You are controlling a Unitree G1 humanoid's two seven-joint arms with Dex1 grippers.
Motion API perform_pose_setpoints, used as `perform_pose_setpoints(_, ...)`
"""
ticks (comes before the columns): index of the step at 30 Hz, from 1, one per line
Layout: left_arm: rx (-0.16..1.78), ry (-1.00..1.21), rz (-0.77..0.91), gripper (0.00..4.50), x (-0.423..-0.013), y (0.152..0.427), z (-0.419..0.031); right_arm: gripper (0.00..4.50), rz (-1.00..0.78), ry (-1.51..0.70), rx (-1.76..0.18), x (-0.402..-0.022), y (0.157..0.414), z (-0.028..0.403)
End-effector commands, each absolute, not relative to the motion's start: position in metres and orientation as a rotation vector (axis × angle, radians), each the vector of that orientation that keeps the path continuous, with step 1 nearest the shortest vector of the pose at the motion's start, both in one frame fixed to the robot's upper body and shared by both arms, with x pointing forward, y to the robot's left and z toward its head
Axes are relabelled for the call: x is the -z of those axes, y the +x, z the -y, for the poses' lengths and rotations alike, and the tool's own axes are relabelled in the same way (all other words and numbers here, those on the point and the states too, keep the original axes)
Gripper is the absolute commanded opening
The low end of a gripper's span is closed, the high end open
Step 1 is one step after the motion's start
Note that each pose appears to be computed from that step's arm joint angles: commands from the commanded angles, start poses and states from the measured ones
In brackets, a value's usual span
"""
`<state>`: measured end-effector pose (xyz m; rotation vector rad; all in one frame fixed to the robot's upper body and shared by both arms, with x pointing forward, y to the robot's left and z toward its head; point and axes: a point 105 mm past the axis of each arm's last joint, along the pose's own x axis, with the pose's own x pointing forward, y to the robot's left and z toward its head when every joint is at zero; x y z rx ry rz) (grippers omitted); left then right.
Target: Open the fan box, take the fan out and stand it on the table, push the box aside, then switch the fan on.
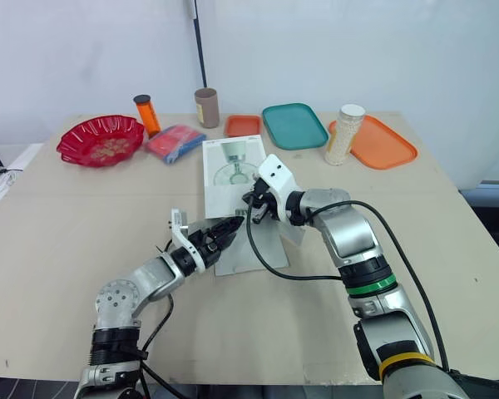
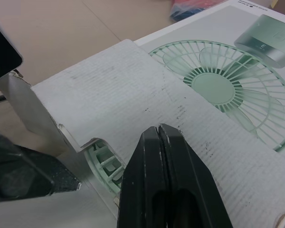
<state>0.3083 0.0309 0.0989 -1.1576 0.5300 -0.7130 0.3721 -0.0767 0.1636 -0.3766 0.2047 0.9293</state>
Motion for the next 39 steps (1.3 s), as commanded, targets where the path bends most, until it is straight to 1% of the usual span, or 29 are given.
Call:
perform_pose_setpoints(1, 0.628, -1.177, -0.682, 3.93, -0.061, 0.292, -0.033, 0.00, -0.177, -0.392, -0.945, -0.173, 0.371, 0.074)
perform_pose_setpoints(8, 0.650, -1.166, -0.689, 3.93, -0.062, 0.277, -0.036, 0.00, -0.183, -0.404, -0.950, -0.173, 0.370, 0.076)
perform_pose_setpoints(11, 0.637, -1.188, -0.697, 3.93, -0.061, 0.275, -0.036, 0.00, -0.185, -0.408, -0.953, -0.173, 0.370, 0.076)
perform_pose_setpoints(16, 0.681, -1.202, -0.689, 3.93, -0.068, 0.270, -0.030, 0.00, -0.190, -0.409, -0.956, -0.174, 0.371, 0.077)
perform_pose_setpoints(19, 0.687, -1.216, -0.735, 3.93, -0.062, 0.262, -0.024, 0.00, -0.194, -0.410, -0.964, -0.173, 0.370, 0.076)
perform_pose_setpoints(21, 0.682, -1.221, -0.746, 3.93, -0.059, 0.262, -0.021, 0.00, -0.197, -0.410, -0.967, -0.174, 0.370, 0.076)
perform_pose_setpoints(28, 0.760, -1.272, -0.617, 3.93, -0.084, 0.269, -0.020, 0.00, -0.206, -0.418, -0.971, -0.173, 0.369, 0.076)
perform_pose_setpoints(32, 0.814, -1.266, -0.590, 3.93, -0.095, 0.268, -0.020, 0.00, -0.198, -0.415, -0.969, -0.174, 0.370, 0.074)
perform_pose_setpoints(35, 0.850, -1.285, -0.533, 3.93, -0.109, 0.268, -0.022, 0.00, -0.194, -0.415, -0.971, -0.174, 0.371, 0.073)
perform_pose_setpoints(37, 0.841, -1.314, -0.487, 3.93, -0.115, 0.272, -0.026, 0.00, -0.195, -0.415, -0.972, -0.173, 0.371, 0.072)
perform_pose_setpoints(39, 0.830, -1.311, -0.482, 3.93, -0.114, 0.275, -0.027, 0.00, -0.194, -0.416, -0.974, -0.173, 0.371, 0.071)
